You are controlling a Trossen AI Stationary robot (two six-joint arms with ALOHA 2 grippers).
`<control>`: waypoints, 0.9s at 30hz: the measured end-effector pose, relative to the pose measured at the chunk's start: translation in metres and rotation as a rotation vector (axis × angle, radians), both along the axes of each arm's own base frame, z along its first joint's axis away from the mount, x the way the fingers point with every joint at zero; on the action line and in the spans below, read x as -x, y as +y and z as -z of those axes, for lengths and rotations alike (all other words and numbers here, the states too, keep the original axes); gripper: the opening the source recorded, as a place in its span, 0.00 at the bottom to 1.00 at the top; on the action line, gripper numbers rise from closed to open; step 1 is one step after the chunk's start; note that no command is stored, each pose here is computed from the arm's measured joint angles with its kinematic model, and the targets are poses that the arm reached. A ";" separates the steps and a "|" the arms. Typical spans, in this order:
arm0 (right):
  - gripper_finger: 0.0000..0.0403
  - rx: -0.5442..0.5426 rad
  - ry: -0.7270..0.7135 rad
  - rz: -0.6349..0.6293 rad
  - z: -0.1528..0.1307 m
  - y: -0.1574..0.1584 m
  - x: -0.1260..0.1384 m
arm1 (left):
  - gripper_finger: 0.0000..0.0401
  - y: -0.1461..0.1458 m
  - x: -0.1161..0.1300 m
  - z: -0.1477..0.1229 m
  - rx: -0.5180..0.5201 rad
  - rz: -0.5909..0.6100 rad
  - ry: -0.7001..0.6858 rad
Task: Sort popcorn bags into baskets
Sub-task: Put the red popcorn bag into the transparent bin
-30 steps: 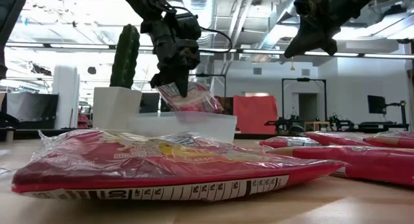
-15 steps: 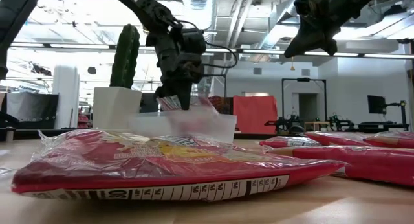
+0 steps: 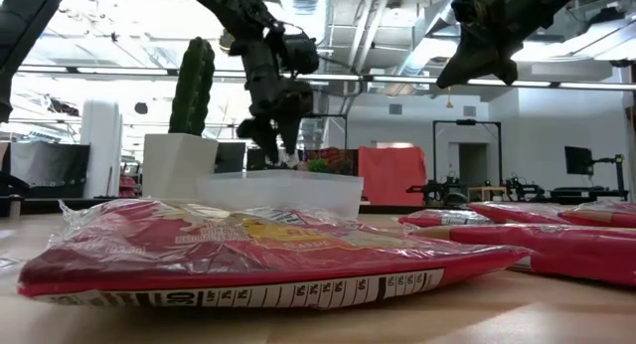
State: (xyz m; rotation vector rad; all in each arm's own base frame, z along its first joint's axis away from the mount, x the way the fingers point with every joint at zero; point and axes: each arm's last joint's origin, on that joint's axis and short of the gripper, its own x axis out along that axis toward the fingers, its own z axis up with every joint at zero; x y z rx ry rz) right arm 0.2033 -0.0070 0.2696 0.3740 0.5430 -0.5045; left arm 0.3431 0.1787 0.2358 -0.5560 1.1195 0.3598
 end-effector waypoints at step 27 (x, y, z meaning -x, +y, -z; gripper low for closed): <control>0.04 -0.005 0.125 -0.275 0.046 0.023 -0.053 | 0.48 -0.257 0.070 0.044 0.504 -0.645 -0.356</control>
